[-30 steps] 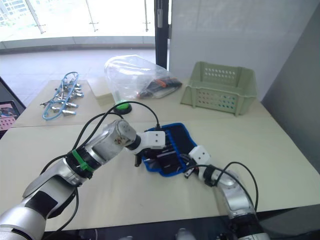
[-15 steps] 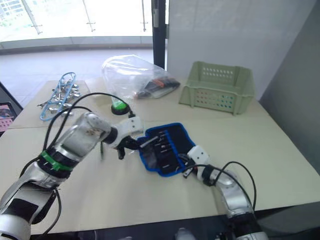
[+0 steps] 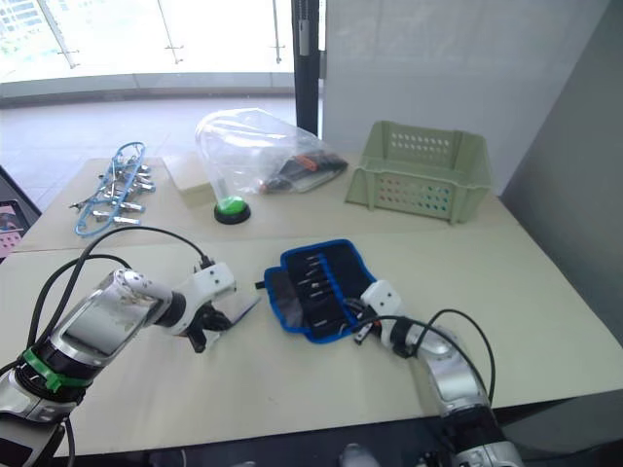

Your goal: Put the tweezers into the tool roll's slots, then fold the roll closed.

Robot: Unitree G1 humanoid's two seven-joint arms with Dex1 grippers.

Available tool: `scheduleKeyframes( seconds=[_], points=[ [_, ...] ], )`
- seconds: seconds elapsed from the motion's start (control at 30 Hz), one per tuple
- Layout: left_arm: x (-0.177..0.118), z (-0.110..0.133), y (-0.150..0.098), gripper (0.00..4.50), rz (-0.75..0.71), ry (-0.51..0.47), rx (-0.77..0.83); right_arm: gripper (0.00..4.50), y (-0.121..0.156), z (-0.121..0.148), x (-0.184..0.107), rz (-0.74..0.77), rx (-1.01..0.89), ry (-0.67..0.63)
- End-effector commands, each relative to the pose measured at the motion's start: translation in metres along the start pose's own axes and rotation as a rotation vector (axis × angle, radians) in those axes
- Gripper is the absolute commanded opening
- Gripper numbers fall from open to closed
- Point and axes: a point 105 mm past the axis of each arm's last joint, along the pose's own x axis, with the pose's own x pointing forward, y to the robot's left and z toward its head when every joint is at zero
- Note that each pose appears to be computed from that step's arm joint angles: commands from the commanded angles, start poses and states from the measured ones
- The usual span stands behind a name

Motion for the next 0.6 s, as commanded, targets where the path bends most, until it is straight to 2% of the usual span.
scheduleKeyframes(
  seconds=[0.03,0.07,0.2,0.37,0.43,0.53,0.6],
  points=[
    [-0.012,0.003,0.001,1.14,0.027,-0.034,0.003,0.00,0.037,-0.048,0.004,0.129,0.073,0.171],
    [-0.014,0.004,0.001,1.43,0.027,-0.050,0.001,0.00,0.037,-0.048,0.004,0.130,0.072,0.171],
    [-0.028,0.014,0.004,2.76,0.023,-0.237,-0.024,0.00,0.037,-0.048,0.004,0.134,0.071,0.170],
    [-0.039,-0.001,-0.009,2.76,-0.047,-0.393,0.023,0.00,0.037,-0.048,0.005,0.139,0.071,0.171],
    [-0.036,-0.012,-0.006,2.76,-0.027,-0.440,0.020,0.00,0.038,-0.047,0.007,0.143,0.070,0.170],
    [-0.029,-0.028,0.000,2.76,0.003,-0.466,0.048,0.00,0.038,-0.046,0.009,0.148,0.068,0.167],
    [-0.022,-0.040,0.009,2.76,0.047,-0.436,0.081,0.00,0.038,-0.045,0.009,0.149,0.067,0.166]
  ],
)
